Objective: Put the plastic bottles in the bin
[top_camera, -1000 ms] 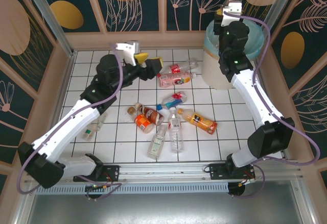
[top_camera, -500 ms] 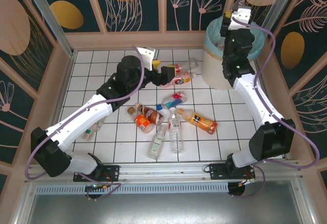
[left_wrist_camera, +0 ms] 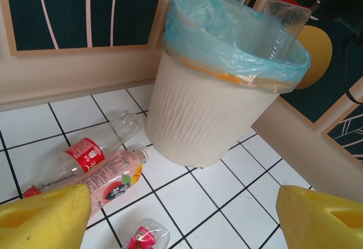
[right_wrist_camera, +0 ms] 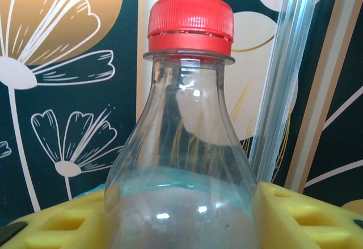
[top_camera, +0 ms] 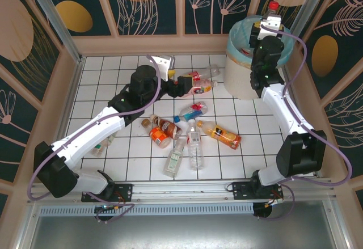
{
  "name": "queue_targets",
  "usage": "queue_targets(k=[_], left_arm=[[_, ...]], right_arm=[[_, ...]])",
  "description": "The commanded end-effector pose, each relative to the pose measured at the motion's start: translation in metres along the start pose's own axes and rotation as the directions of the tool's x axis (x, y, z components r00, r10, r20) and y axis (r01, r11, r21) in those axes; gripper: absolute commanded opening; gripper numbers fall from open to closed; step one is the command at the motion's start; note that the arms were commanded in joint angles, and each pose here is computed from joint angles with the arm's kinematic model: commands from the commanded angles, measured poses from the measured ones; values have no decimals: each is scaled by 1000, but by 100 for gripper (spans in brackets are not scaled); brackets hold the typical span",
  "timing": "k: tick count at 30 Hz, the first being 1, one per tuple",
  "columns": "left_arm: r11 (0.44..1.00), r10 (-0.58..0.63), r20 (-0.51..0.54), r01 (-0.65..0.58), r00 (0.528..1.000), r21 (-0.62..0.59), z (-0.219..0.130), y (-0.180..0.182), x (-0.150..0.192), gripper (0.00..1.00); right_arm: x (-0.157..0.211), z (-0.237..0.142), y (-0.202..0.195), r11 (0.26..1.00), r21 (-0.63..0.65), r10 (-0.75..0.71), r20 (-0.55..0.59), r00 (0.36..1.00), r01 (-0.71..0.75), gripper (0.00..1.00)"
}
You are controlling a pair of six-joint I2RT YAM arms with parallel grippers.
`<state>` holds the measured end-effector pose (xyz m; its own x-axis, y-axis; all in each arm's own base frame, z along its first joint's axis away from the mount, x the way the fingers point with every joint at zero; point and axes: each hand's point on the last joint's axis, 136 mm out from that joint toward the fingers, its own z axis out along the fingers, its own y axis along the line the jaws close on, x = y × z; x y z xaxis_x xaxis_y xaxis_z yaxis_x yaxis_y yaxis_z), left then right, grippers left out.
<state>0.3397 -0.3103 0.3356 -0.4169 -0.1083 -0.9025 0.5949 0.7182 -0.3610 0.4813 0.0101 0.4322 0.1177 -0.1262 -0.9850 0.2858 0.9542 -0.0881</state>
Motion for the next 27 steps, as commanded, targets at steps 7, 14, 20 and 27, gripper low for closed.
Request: queue_targets(k=[7, 14, 20, 27], left_arm=[[1000, 1, 13, -1, 1000, -20, 8, 5, 0, 85], [1000, 16, 9, -16, 1000, -27, 9, 5, -2, 85], [999, 23, 5, -22, 1000, -31, 10, 6, 0, 86], [999, 21, -6, -21, 1000, -41, 10, 10, 7, 86]], right_arm=[[2, -2, -10, 999, 47, 11, 11, 1000, -11, 73], [1, -3, -10, 999, 37, 29, 7, 1000, -29, 74], [-3, -4, -9, 999, 23, 41, 5, 999, -41, 73], [-5, -7, -6, 997, -6, 75, -7, 997, -75, 72]])
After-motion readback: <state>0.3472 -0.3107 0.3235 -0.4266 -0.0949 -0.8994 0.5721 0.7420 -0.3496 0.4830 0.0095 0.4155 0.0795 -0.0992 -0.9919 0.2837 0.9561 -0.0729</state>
